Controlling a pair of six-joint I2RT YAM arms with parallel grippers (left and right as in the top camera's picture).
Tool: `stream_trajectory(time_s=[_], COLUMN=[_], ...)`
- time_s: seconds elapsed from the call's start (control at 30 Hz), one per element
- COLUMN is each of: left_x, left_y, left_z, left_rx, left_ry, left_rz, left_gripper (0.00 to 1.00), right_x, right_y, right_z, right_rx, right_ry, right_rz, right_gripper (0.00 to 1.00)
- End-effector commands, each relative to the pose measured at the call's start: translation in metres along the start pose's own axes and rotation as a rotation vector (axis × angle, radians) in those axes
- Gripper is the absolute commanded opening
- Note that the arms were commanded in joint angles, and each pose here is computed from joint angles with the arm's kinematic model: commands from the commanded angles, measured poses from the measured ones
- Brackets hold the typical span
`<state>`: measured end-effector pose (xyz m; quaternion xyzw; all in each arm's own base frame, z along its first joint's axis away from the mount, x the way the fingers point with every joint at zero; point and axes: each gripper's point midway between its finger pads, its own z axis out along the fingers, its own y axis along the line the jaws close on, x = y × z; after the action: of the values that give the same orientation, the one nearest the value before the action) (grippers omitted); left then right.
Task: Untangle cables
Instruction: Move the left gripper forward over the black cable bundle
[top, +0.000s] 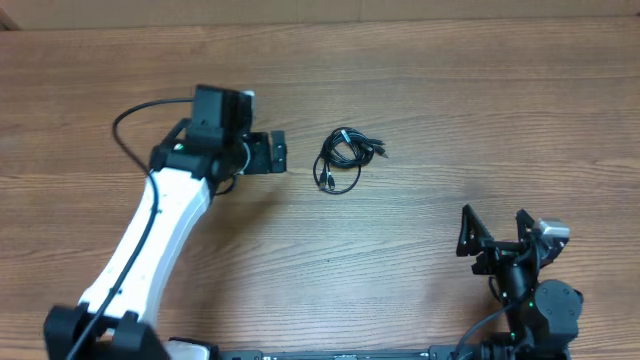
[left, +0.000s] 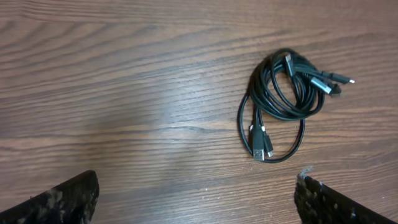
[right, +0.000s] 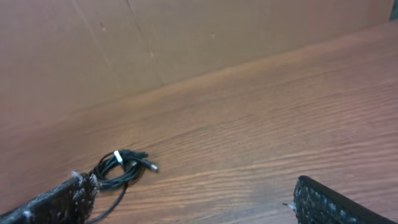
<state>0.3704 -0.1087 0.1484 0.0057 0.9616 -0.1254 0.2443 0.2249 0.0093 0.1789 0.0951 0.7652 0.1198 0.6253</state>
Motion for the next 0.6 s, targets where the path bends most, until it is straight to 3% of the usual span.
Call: stream_trajectory(time_s=[0.0, 0.57], left_x=[-0.014, -0.021], left_y=[-0.018, -0.051], left_z=[0.006, 0.058], left_rx=[0.016, 0.066], left_ry=[0.001, 0.026], left_rz=[0.062, 0.102], left_gripper=[1.00, 1.00], right_x=[-0.017, -0.051], right_y=[0.008, 0.018], right_z=[-0.009, 0.001], right_rx=[-0.011, 0.102], right_ry=[-0.002, 0.375], right_rz=[0.011, 0.048], right_gripper=[1.00, 1.00])
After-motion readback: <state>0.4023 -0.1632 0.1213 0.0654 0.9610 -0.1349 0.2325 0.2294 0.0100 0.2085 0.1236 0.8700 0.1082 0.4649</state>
